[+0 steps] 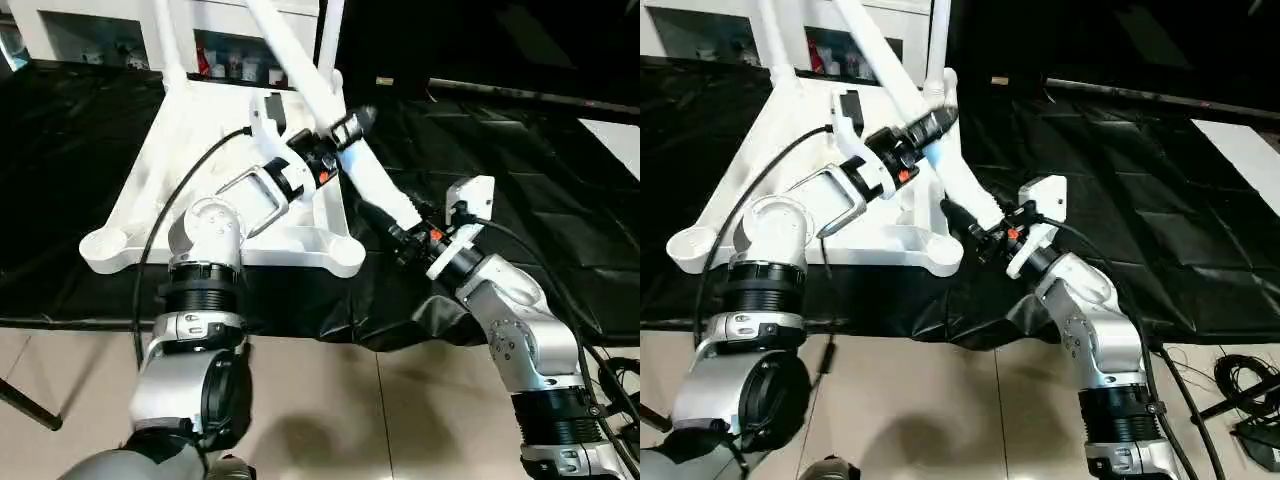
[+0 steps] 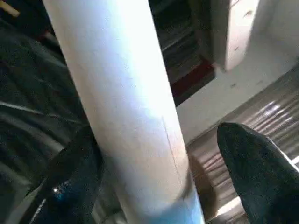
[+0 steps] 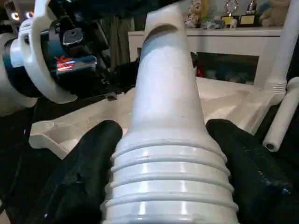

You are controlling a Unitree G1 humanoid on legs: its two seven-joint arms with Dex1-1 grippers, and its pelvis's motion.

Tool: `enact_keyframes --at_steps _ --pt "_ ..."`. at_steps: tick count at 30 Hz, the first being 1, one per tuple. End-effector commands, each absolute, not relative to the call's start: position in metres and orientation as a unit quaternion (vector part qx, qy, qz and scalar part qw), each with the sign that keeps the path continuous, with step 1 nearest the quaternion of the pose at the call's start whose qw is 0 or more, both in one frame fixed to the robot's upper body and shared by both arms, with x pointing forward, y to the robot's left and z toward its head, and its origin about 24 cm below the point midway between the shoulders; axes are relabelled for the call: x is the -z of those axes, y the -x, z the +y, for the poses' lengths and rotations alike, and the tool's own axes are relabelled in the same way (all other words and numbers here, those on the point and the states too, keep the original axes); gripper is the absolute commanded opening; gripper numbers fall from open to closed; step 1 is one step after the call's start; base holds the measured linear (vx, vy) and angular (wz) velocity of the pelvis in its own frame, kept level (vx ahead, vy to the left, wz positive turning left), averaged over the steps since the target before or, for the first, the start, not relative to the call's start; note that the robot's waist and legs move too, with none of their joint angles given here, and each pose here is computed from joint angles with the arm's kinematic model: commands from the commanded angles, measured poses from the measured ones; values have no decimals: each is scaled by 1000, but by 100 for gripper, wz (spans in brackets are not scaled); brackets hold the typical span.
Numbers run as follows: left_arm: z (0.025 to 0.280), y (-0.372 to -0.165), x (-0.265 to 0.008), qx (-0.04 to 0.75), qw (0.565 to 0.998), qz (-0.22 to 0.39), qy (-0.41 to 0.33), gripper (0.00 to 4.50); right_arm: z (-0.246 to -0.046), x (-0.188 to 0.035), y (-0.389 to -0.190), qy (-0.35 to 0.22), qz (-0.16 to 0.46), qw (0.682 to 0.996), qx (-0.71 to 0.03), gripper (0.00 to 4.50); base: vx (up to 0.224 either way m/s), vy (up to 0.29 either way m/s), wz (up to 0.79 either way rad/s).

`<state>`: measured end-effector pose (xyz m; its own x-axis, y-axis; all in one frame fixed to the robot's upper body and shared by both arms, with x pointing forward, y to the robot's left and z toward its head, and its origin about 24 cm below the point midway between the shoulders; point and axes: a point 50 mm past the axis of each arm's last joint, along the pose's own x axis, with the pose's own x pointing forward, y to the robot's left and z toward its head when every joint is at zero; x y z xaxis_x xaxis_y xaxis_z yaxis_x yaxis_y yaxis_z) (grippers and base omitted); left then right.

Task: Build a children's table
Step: Pick table leg

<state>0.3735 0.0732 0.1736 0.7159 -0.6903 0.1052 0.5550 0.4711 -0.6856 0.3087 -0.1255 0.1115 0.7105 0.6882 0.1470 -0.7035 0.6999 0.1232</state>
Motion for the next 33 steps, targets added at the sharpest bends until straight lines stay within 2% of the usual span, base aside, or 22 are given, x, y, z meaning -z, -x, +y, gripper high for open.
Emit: enact_keyframes --at_steps 1,8,11,12,14,17,18,20,22,23,26,27,28,31,33 --pt "68 -373 -181 375 856 84 346 361 -127 -111 -312 -70 -37 923 -376 280 0 0 0" --pt "74 -377 -184 364 863 70 344 289 -126 -108 -313 -62 -32 923 -379 280 0 0 0" --pt "74 -377 -185 364 860 68 351 279 -126 -108 -313 -60 -32 923 -379 280 0 0 0" --pt "74 -376 -186 368 856 64 357 257 -126 -107 -313 -59 -31 923 -379 280 0 0 0" --pt "75 -376 -187 370 854 63 360 247 -125 -107 -313 -63 -30 922 -382 334 0 0 0" --pt "75 -376 -188 373 853 58 360 238 -125 -106 -314 -77 -29 921 -380 353 0 0 0" --pt "76 -376 -189 374 854 56 358 218 -125 -107 -314 -78 -30 920 -382 381 0 0 0" --pt "77 -377 -191 372 859 50 347 209 -127 -109 -313 -82 -31 920 -382 390 0 0 0" --pt "79 -379 -195 374 872 42 314 199 -137 -118 -313 -117 -32 915 -385 396 0 0 0" --pt "79 -379 -195 374 872 42 314 196 -137 -118 -313 -117 -32 915 -385 409 0 0 0" --pt "80 -378 -199 384 876 39 288 193 -152 -132 -313 -176 -38 901 -394 421 0 0 0" --pt "78 -377 -204 400 875 39 271 192 -164 -146 -314 -221 -40 884 -411 421 0 0 0" --pt "76 -376 -205 410 874 40 258 192 -169 -150 -317 -240 -35 879 -411 421 0 0 0" --pt "74 -374 -206 422 873 42 241 191 -173 -154 -320 -258 -26 874 -410 421 0 0 0" --pt "73 -373 -206 432 870 45 233 190 -173 -153 -322 -260 5 869 -421 421 0 0 0"
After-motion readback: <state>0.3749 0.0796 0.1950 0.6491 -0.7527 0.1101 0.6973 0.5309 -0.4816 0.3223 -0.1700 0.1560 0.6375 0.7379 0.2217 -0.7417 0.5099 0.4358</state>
